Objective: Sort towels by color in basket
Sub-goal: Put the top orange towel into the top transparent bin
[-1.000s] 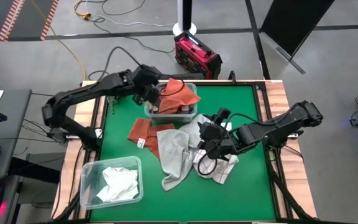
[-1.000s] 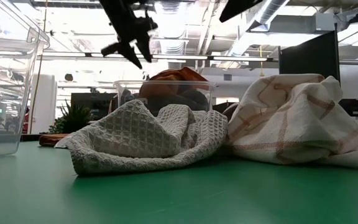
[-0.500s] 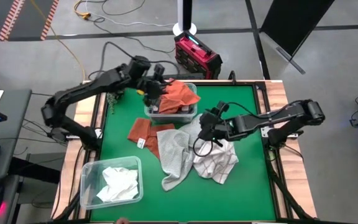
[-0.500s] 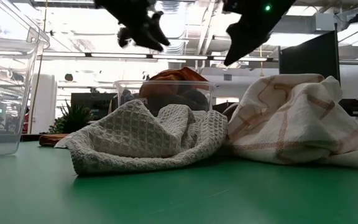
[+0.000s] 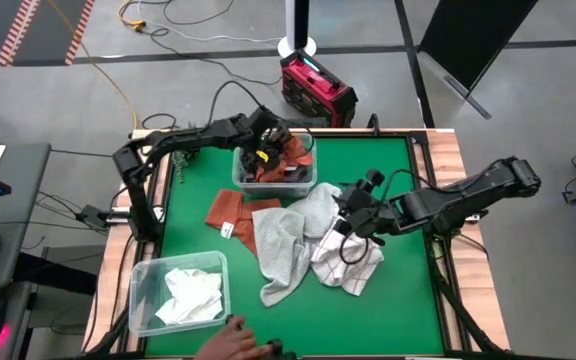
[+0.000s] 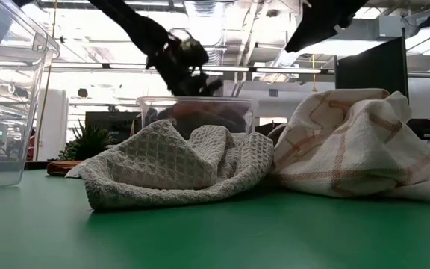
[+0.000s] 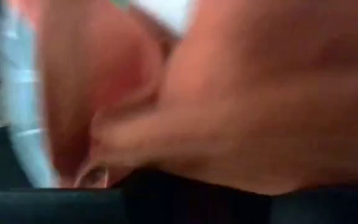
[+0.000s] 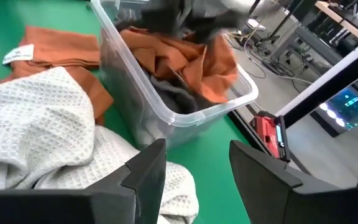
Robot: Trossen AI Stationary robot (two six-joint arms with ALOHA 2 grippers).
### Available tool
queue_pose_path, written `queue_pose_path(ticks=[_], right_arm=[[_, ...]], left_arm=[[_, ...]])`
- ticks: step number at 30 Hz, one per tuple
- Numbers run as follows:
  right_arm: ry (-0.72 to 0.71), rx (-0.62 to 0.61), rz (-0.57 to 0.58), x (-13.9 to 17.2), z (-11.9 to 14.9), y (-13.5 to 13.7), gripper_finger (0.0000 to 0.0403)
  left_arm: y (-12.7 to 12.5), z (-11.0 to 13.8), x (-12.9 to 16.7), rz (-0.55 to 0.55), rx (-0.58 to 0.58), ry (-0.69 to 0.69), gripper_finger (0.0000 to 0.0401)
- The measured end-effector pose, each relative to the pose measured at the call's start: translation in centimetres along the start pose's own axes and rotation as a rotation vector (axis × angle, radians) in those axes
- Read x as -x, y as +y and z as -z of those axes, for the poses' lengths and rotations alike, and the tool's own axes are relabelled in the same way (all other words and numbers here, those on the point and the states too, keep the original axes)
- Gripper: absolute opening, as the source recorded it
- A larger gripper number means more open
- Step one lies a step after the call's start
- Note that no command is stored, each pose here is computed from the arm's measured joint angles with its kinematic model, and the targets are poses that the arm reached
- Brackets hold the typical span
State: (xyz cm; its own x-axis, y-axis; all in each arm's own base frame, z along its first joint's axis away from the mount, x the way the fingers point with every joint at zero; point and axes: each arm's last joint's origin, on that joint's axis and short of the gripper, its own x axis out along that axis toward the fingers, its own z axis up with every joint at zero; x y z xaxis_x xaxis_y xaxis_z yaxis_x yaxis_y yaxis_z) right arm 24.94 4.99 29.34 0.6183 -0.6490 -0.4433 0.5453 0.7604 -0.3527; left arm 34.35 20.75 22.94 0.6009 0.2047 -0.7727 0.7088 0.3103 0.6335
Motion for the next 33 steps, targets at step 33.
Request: queue_pose_path(ticks=[33], right_arm=[[-0.031,-0.044,0.013,0.0,-0.2,-0.2,0.0214]], left_arm=[[1.1,-1.0,-0.6,-0.061,-0.012,-0.071,0.0071]])
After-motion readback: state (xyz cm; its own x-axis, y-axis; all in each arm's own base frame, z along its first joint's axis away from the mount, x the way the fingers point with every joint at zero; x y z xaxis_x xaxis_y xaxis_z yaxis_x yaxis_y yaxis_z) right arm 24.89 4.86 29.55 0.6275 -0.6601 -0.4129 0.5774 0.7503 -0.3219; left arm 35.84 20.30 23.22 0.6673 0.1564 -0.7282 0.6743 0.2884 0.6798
